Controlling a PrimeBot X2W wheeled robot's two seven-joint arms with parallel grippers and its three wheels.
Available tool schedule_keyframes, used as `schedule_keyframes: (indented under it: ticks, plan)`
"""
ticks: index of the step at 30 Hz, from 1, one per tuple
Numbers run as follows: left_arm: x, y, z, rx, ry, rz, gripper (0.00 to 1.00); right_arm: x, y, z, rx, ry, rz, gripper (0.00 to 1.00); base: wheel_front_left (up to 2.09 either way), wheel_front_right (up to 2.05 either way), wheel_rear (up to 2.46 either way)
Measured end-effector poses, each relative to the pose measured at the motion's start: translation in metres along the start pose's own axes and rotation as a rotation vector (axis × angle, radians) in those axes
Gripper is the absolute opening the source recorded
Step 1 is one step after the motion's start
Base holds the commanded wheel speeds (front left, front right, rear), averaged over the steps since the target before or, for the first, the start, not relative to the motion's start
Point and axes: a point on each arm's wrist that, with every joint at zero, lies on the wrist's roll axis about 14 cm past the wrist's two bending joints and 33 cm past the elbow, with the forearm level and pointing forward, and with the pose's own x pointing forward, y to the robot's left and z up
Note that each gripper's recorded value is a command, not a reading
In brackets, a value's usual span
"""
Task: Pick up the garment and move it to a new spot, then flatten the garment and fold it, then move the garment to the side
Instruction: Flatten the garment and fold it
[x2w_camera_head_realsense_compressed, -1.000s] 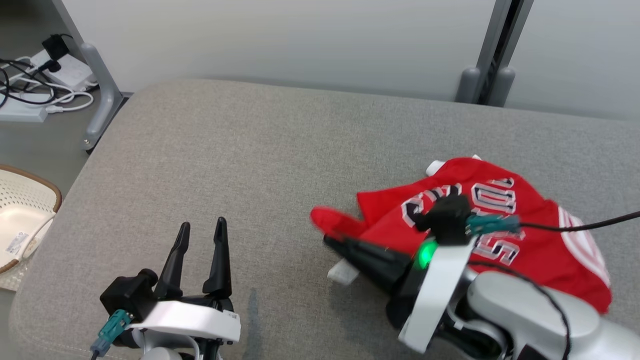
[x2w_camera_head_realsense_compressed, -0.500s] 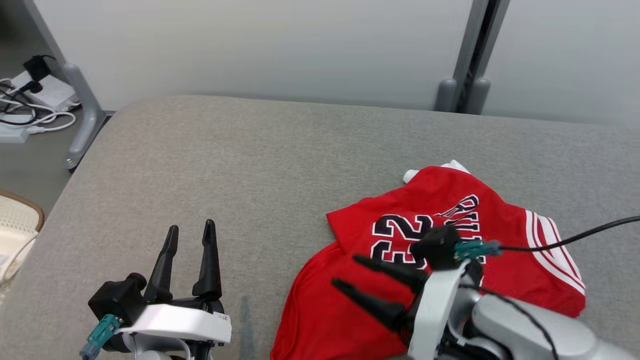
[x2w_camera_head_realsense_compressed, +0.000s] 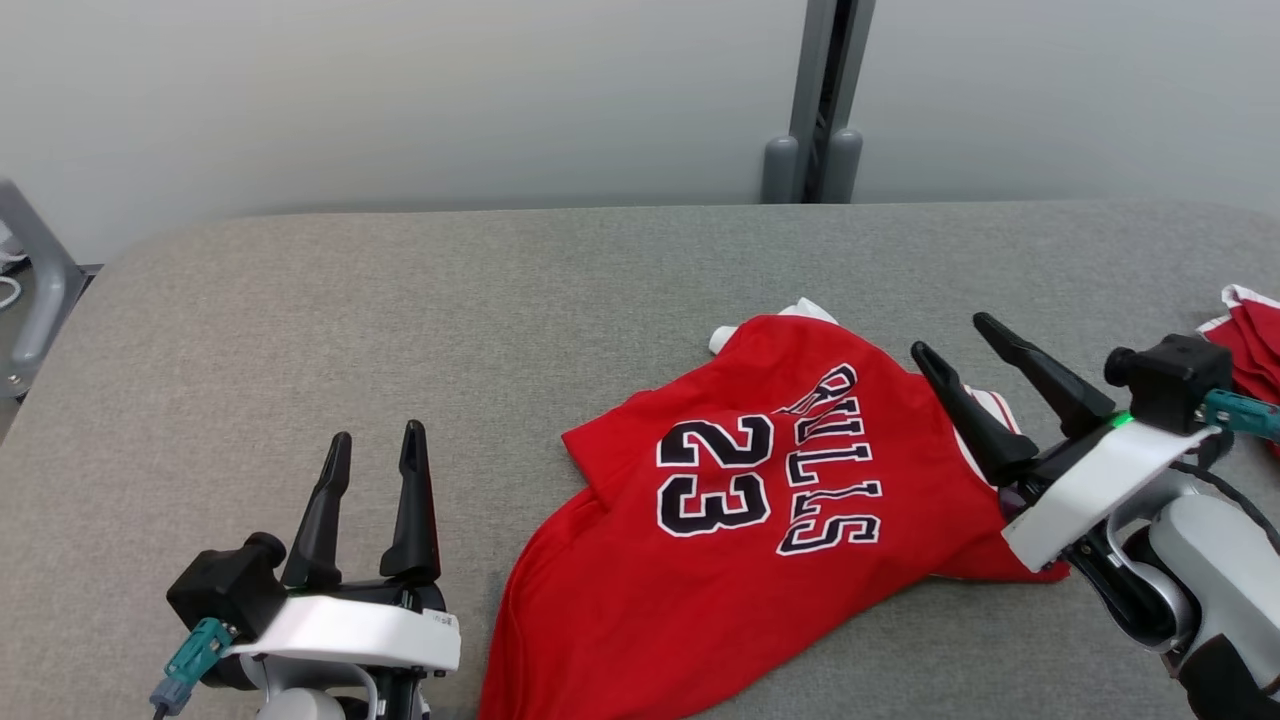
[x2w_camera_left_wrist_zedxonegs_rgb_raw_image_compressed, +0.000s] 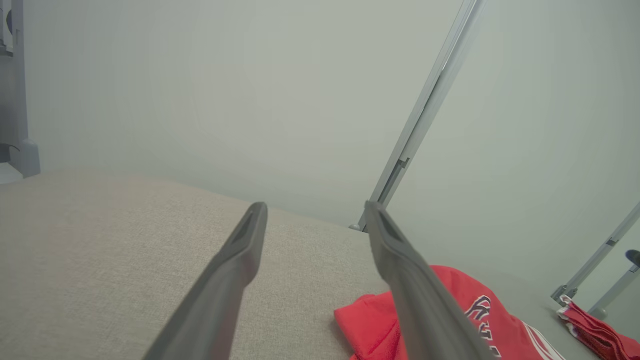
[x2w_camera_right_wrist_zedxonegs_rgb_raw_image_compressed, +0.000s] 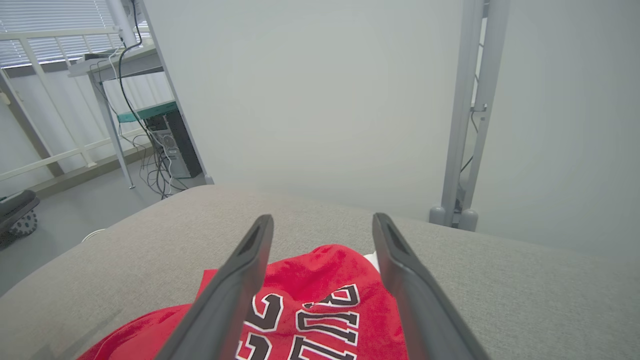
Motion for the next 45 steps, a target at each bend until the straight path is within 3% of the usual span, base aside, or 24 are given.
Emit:
schedule_keyframes:
  ticks: [8,21,30,34,45]
  plan:
    - [0.008,-0.013,-0.010,-0.002,0.024,-0.038,1.00,-0.032,-0.026,-0.005,0.025,-0.064,-0.157,1.00,0.00,0.00,0.00]
    - [0.013,-0.021,-0.026,0.006,0.067,-0.067,1.00,-0.032,-0.040,-0.020,0.040,-0.063,-0.212,1.00,0.00,0.00,0.00]
    - [0.028,-0.019,-0.046,0.020,0.117,-0.064,1.00,0.020,-0.087,-0.036,0.074,0.088,-0.230,1.00,0.00,0.00,0.00]
    - [0.034,-0.012,-0.050,0.026,0.127,-0.041,1.00,0.048,-0.098,-0.054,0.181,0.171,-0.226,1.00,0.00,0.00,0.00]
    - [0.037,0.014,-0.060,0.036,0.160,0.045,1.00,0.107,-0.110,-0.113,0.145,0.431,-0.134,1.00,0.00,0.00,0.00]
